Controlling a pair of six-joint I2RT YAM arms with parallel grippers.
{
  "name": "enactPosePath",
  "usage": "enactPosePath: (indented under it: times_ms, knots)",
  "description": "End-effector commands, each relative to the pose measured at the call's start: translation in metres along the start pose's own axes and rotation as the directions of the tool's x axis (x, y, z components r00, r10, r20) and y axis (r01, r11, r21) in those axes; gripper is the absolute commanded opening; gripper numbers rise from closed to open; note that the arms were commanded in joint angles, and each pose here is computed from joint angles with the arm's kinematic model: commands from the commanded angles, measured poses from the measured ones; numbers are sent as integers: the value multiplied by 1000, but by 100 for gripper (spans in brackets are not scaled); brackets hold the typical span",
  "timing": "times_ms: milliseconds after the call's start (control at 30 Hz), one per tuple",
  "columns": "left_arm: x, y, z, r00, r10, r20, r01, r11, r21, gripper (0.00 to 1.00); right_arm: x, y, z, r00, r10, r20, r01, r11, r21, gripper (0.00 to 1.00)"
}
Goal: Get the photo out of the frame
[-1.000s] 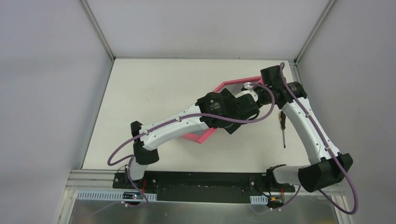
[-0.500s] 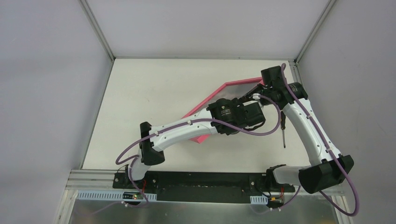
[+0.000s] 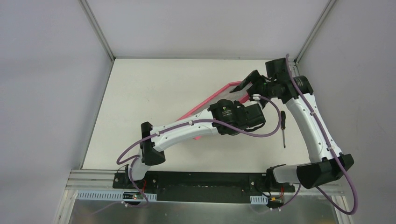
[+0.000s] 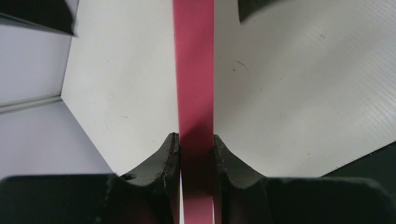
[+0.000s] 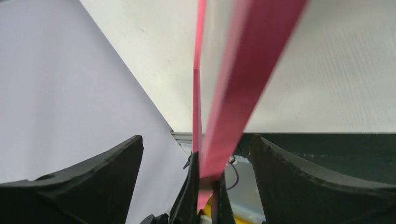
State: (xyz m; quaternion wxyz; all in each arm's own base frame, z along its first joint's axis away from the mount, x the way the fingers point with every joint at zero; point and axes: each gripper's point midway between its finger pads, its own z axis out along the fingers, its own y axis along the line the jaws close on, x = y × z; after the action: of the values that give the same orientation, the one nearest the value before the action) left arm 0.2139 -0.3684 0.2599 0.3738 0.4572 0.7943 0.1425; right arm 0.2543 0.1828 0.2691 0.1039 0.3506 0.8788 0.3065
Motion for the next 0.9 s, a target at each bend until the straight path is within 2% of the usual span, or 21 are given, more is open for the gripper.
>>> enactPosePath:
  times_ms: [0, 33, 133, 233, 333, 367, 500, 633, 733, 867]
  knots:
    - [2, 28, -25, 998, -56, 27, 56, 998, -24, 0, -16, 20, -39, 983, -174, 54, 177, 982, -62, 94]
    - [2, 33, -28, 996, -81, 30, 82, 997, -14, 0, -21, 24, -48, 979, -186, 80, 192, 979, -75, 98]
    - [3, 49, -35, 980, -195, 28, 194, 981, 22, 0, -35, 31, -71, 972, -188, 140, 204, 973, -110, 99]
    - [5, 68, -42, 935, -353, 21, 350, 932, 89, 0, -47, 32, -89, 973, -147, 176, 170, 977, -128, 99]
    - [8, 88, -42, 845, -534, -23, 529, 831, 175, 0, -51, 31, -104, 966, -133, 223, 167, 976, -142, 99]
    - [9, 95, -41, 797, -602, -51, 599, 774, 208, 0, -51, 31, -107, 963, -130, 235, 167, 975, -147, 99]
    - [9, 120, -45, 673, -736, -77, 725, 634, 268, 0, -46, 22, -106, 964, -126, 233, 161, 977, -142, 99]
    - [12, 147, -49, 548, -831, -95, 813, 503, 293, 0, -38, 4, -90, 978, -109, 180, 132, 984, -121, 99]
    - [22, 168, -52, 474, -876, -89, 855, 433, 286, 0, -30, -14, -81, 982, -102, 161, 120, 987, -105, 99]
    - [51, 182, -44, 421, -903, -87, 891, 394, 228, 0, -20, -36, -69, 987, -95, 130, 106, 991, -78, 99]
